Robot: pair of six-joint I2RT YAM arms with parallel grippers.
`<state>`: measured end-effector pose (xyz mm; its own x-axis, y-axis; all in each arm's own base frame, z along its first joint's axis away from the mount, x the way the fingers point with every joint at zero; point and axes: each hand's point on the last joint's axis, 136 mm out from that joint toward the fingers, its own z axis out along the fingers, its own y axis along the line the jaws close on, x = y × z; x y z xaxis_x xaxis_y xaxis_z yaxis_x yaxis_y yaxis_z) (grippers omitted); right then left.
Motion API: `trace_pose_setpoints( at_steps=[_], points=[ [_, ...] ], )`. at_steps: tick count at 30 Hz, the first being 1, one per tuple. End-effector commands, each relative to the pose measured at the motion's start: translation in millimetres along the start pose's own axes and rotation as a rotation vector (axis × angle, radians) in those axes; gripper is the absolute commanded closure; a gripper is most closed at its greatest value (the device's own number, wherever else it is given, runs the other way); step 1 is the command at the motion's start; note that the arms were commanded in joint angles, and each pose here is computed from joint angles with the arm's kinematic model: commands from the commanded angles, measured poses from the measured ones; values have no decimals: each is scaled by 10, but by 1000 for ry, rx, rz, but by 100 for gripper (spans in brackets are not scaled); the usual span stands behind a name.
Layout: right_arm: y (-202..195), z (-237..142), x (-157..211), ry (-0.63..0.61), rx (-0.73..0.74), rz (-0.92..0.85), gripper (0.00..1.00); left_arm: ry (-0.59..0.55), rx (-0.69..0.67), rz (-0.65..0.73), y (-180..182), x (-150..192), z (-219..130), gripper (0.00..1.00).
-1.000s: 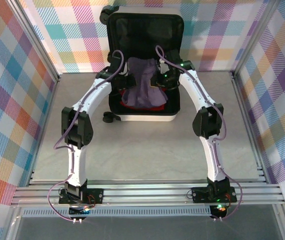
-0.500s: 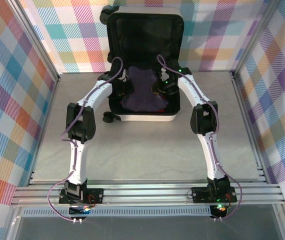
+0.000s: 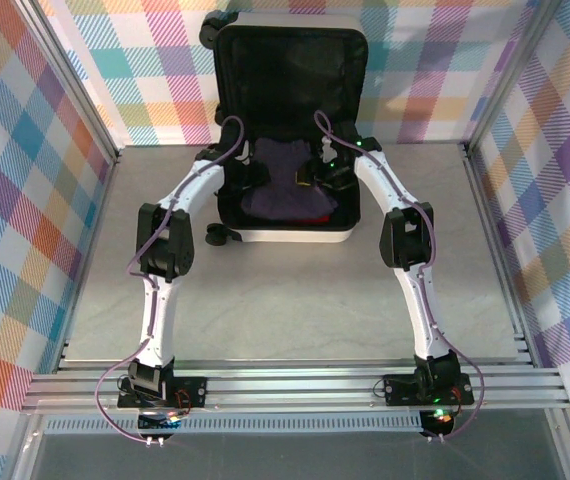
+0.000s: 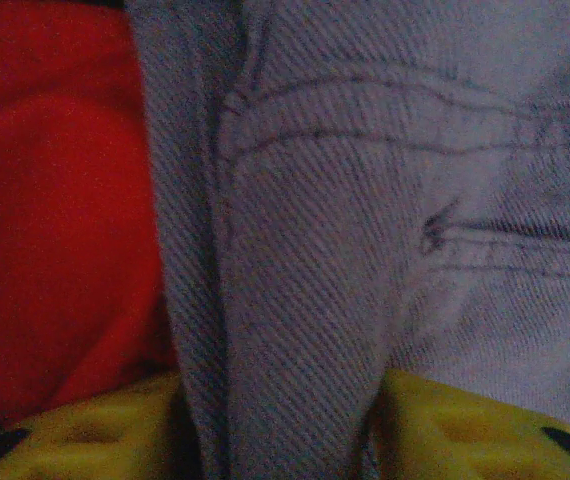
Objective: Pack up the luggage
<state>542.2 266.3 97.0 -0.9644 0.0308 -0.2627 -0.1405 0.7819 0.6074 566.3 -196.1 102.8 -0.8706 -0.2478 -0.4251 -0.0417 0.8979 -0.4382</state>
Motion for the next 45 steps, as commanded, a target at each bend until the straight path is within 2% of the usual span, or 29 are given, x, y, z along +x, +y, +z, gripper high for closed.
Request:
trace_pose_setpoints(
  at_steps=[1, 11, 16, 20, 25, 34, 45],
  points=[
    [-231, -321, -197, -79, 86, -9, 27, -103, -28, 16, -4, -350, -423, 46],
    [153, -950, -376, -201, 85, -101, 13, -214, 49, 63, -376, -603, -1179, 41],
    [356, -1194, -411, -246, 59, -135, 13, -222, 140, 99, -694, -553, -1397, 39],
    [508, -1299, -396, -274, 21, -155, 13, -214, 194, 129, -933, -460, -1442, 38],
    [724, -1095, -265, -236, -65, -171, 14, -189, 242, 138, -1139, -334, -1294, 38],
    [829, -487, -44, -124, -137, -153, 20, -102, 238, 68, -990, -195, -654, 38],
    [289, 3, 16, -70, -32, -57, 25, -36, 72, 25, -514, 9, -105, 39]
  ],
)
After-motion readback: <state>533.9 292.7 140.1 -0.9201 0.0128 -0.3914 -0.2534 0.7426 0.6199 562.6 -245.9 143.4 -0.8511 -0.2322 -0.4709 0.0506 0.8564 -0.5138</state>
